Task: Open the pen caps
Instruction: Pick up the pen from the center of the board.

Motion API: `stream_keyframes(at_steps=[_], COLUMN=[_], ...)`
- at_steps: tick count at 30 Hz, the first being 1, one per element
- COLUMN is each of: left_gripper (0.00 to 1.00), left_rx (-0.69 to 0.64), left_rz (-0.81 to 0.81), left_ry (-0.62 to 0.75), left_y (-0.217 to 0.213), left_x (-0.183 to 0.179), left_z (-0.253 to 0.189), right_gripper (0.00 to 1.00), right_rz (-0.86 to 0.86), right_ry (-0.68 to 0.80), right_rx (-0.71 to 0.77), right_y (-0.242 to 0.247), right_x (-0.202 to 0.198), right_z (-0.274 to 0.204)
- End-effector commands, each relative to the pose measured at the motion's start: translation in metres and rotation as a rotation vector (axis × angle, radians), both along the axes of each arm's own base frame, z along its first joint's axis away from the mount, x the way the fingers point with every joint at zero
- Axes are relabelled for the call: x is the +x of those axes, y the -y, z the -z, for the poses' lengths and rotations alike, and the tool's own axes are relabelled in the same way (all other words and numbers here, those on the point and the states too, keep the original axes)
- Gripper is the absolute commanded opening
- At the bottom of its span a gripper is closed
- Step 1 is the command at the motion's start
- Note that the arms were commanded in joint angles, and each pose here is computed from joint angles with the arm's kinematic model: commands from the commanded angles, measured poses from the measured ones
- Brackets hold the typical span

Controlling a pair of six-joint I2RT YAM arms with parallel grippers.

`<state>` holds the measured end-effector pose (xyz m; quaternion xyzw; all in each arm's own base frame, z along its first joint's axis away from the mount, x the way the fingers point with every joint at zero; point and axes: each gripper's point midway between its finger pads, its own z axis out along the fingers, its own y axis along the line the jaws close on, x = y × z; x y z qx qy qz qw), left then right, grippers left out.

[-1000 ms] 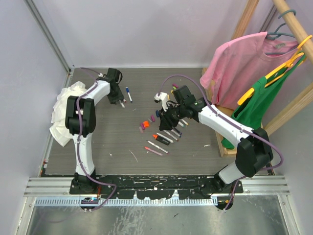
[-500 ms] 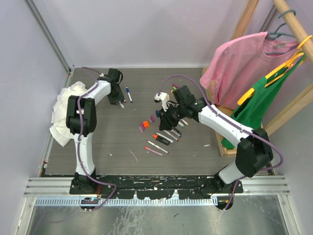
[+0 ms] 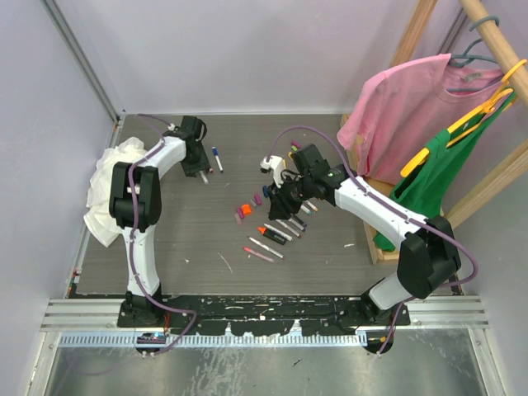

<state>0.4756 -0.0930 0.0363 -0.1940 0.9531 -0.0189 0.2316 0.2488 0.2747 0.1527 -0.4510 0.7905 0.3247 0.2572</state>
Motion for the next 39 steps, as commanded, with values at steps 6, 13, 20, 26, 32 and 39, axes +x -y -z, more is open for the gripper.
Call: stream_keyframes(at_steps=[6, 13, 20, 26, 32, 39], left_gripper=[0.43, 0.41, 0.21, 0.07, 0.00, 0.00], left_rx=[0.017, 0.051, 0.072, 0.109, 0.115, -0.016], left_rz=[0.012, 0.020, 0.021, 0.004, -0.013, 0.012], left_ry=[0.000, -0.034, -0.053, -0.026, 0.039, 0.181], left_y=[-0.001, -0.007, -0.012, -0.021, -0.027, -0.009], left_x=[0.008, 0.003, -0.004, -0.010, -0.019, -0.044], left_z=[-0.002, 0.006, 0.011, 0.002, -0.017, -0.049], right_gripper=[0.37, 0.37, 0.37, 0.37, 0.37, 0.37], right_rz=[-0.022, -0.026, -0.030, -0.039, -0.060, -0.081], right_ry=[0.052, 0.052, 0.051, 0.050, 0.036, 0.026], right_rx=[0.044, 0.047, 0.050, 0.061, 0.085, 0.154], right_y=[-0.001, -0.001, -0.001, -0.002, -0.005, -0.007], right_x=[-0.001, -0.002, -0.003, -0.005, -0.010, -0.017], right_z=[-0.018, -0.018, -0.018, -0.021, -0.024, -0.038])
